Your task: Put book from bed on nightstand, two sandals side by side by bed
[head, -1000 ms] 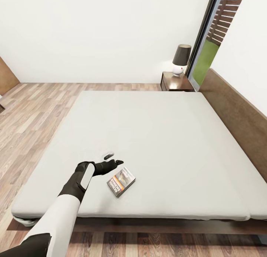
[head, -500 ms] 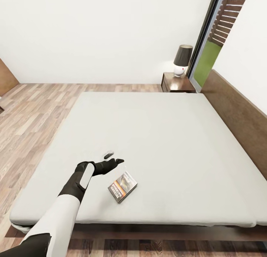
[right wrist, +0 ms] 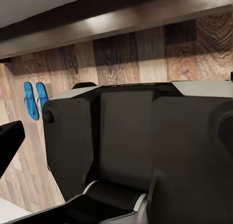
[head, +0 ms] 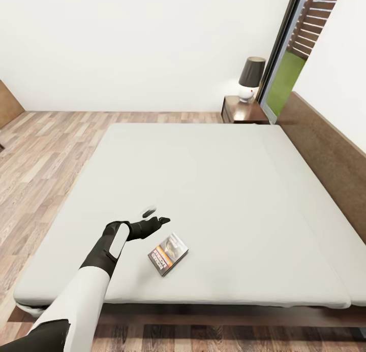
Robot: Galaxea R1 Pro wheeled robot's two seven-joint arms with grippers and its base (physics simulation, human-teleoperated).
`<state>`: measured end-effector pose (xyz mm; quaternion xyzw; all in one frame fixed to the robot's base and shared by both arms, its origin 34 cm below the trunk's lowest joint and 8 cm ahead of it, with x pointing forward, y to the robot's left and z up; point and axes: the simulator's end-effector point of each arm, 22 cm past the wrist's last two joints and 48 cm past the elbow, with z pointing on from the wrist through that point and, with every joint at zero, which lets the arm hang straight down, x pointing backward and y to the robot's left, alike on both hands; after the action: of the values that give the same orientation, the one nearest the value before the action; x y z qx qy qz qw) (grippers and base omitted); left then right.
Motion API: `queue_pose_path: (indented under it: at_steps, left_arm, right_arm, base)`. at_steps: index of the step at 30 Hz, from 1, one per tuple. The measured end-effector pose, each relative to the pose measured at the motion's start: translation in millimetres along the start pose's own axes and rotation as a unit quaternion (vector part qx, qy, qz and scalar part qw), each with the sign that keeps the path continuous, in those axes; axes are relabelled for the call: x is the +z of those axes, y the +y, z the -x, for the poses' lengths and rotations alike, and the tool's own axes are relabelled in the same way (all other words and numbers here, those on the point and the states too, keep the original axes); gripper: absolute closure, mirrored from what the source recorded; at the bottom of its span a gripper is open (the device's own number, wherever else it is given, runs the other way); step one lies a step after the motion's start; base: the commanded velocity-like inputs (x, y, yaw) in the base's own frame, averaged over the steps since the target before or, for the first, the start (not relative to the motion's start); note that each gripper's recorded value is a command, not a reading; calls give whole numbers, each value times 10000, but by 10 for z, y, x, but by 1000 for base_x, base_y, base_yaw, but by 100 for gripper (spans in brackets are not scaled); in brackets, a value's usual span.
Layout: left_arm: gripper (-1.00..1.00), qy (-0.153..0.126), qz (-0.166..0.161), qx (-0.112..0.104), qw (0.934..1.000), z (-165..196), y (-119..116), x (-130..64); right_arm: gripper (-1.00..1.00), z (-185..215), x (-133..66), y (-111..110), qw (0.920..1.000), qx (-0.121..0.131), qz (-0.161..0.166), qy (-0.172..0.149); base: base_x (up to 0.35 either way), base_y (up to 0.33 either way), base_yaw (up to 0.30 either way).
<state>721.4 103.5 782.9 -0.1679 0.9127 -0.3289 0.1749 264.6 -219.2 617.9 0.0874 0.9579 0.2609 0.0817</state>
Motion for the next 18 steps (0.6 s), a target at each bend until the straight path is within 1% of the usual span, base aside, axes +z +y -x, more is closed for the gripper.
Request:
queue_pose_path:
  at_steps: [18]
  left_arm:
    - [-100,105,58,-75,9999,-94,124,98]
  right_arm:
    - [-100,-105,13,-36,9999,83,-28,109]
  base:
    - [0,0,0]
